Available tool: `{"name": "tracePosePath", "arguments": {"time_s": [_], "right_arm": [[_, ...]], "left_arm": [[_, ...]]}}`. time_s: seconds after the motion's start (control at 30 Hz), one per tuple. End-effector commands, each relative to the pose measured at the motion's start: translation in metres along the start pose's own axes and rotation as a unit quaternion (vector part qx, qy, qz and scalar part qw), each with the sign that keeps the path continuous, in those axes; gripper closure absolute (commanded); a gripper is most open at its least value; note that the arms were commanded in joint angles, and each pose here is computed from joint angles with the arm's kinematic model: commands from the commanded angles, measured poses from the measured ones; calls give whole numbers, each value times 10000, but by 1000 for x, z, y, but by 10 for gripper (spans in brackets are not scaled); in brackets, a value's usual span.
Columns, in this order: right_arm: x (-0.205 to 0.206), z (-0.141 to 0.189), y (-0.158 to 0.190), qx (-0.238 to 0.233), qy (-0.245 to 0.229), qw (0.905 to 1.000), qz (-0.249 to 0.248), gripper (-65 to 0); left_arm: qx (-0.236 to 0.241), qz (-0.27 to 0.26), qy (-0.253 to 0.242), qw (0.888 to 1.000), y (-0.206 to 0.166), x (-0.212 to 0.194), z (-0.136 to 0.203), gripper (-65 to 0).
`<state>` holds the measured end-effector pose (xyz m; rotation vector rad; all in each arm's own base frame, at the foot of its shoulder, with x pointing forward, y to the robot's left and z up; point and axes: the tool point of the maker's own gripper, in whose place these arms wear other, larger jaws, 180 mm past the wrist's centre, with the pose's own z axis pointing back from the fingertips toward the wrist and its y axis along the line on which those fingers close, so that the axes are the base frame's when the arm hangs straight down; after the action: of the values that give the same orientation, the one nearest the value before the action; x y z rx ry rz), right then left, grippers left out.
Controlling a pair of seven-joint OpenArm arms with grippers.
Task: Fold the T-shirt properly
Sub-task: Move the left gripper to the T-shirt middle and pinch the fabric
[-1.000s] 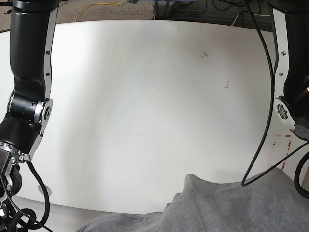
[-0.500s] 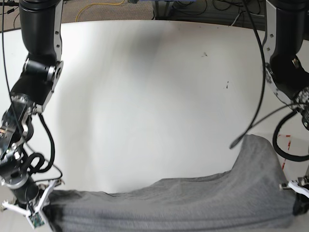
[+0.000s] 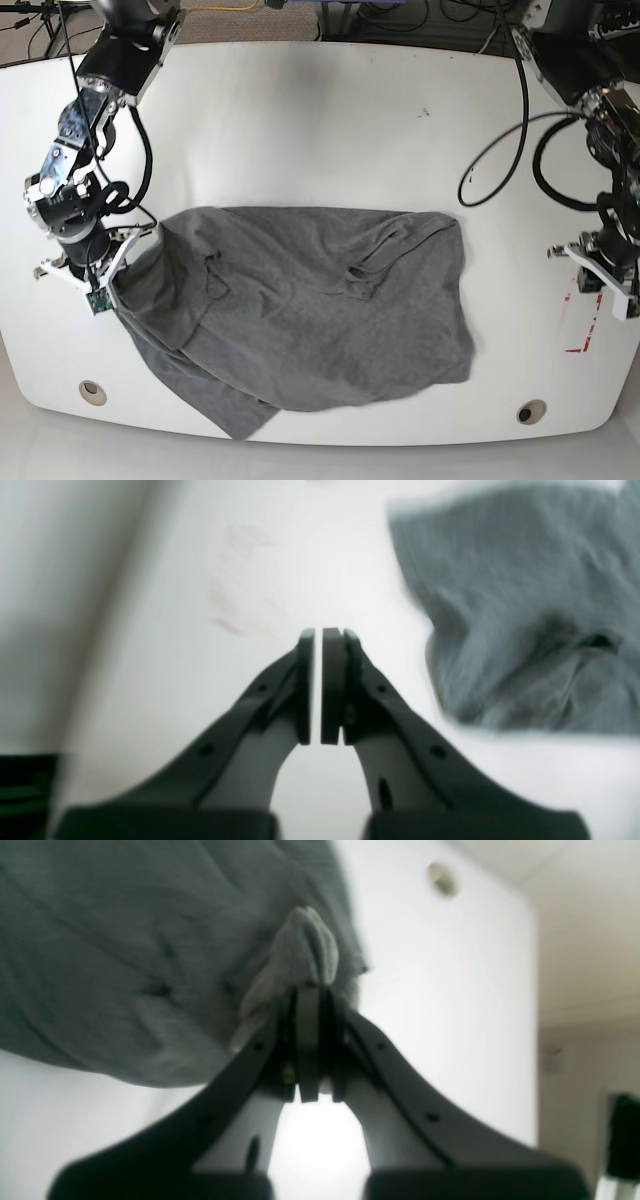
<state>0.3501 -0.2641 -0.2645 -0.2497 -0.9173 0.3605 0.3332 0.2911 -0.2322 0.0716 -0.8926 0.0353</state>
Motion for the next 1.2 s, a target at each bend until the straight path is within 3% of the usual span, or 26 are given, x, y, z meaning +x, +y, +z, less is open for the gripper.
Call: {"name": "tracePosePath", "arguments": {"time_s": [0.0, 0.17, 0.4, 0.73, 1.07, 1.17], "right_arm": [[-8, 6, -1, -77, -62, 10000, 5, -2], [-43, 9, 23, 194, 174, 9996, -68, -2], [-57, 12, 39, 352, 195, 9991, -139, -2], [-56, 12, 40, 368, 185, 9991, -124, -2], [-56, 12, 41, 379, 177, 9990, -138, -2], [-56, 12, 41, 379, 177, 9990, -138, -2]], "left_arm": [[120, -20, -62, 9999, 12, -4, 8, 0], [-105, 32, 169, 9998, 6, -36, 8, 0], [-270, -87, 356, 9990, -7, -59, 5, 0], [-1089, -169, 247, 9936, -76, -48, -13, -15], [-2108, -259, 62, 9772, -163, -22, -34, -440], [-2300, -203, 87, 9729, -179, -19, -44, -507]]}}
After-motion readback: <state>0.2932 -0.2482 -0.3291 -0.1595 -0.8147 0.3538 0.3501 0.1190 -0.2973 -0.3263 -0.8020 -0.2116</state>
